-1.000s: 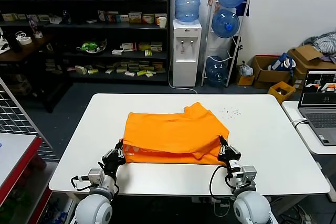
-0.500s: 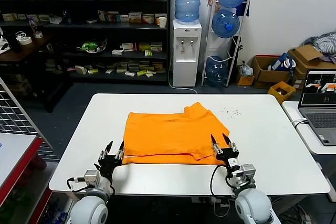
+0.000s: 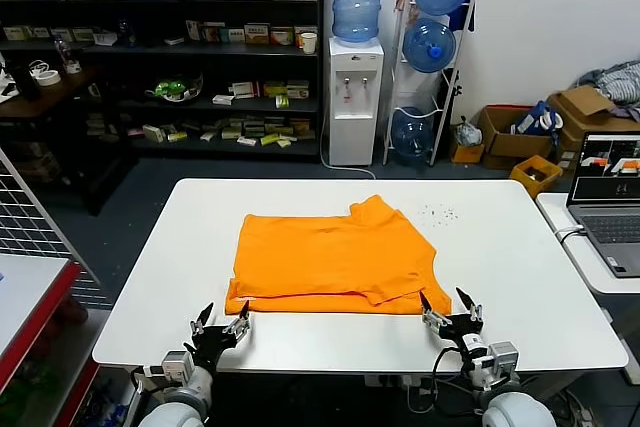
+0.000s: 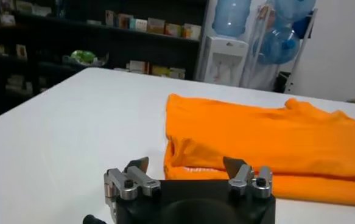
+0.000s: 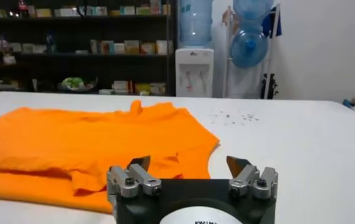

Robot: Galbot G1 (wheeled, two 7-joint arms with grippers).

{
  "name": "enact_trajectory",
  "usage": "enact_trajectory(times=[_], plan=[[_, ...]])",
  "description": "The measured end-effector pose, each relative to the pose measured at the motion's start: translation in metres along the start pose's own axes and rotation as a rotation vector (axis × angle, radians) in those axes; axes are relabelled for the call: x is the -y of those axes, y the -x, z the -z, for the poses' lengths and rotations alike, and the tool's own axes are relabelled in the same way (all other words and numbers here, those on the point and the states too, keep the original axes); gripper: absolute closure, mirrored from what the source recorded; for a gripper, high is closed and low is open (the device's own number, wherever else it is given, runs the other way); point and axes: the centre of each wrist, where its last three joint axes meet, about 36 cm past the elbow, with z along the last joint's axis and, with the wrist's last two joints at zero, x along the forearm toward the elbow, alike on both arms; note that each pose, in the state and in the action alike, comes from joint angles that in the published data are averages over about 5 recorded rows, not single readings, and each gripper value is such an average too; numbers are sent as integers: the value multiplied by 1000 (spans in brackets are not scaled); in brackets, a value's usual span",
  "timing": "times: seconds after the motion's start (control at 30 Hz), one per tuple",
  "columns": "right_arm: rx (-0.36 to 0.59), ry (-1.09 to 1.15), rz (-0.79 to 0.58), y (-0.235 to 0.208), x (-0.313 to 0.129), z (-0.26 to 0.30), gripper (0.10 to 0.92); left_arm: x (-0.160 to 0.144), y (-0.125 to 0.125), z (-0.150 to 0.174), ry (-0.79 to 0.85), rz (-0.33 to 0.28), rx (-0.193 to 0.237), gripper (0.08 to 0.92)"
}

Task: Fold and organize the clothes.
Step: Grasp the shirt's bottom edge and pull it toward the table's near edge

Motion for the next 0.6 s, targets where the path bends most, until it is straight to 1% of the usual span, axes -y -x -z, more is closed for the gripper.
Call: enact_trajectory(times=[0.13, 0.37, 0.5, 0.6], plan=[[-26, 20, 2, 2, 1, -2, 208, -6, 5, -3, 1, 12, -13, 177], [-58, 41, 9, 5, 1, -3, 287, -14, 10, -6, 7, 19, -28, 177], [-72, 46, 11, 7, 1, -5, 382, -15, 13, -7, 6, 19, -31, 178], [-80, 49, 11, 7, 2, -5, 468, -15, 15, -7, 4, 15, -32, 203]])
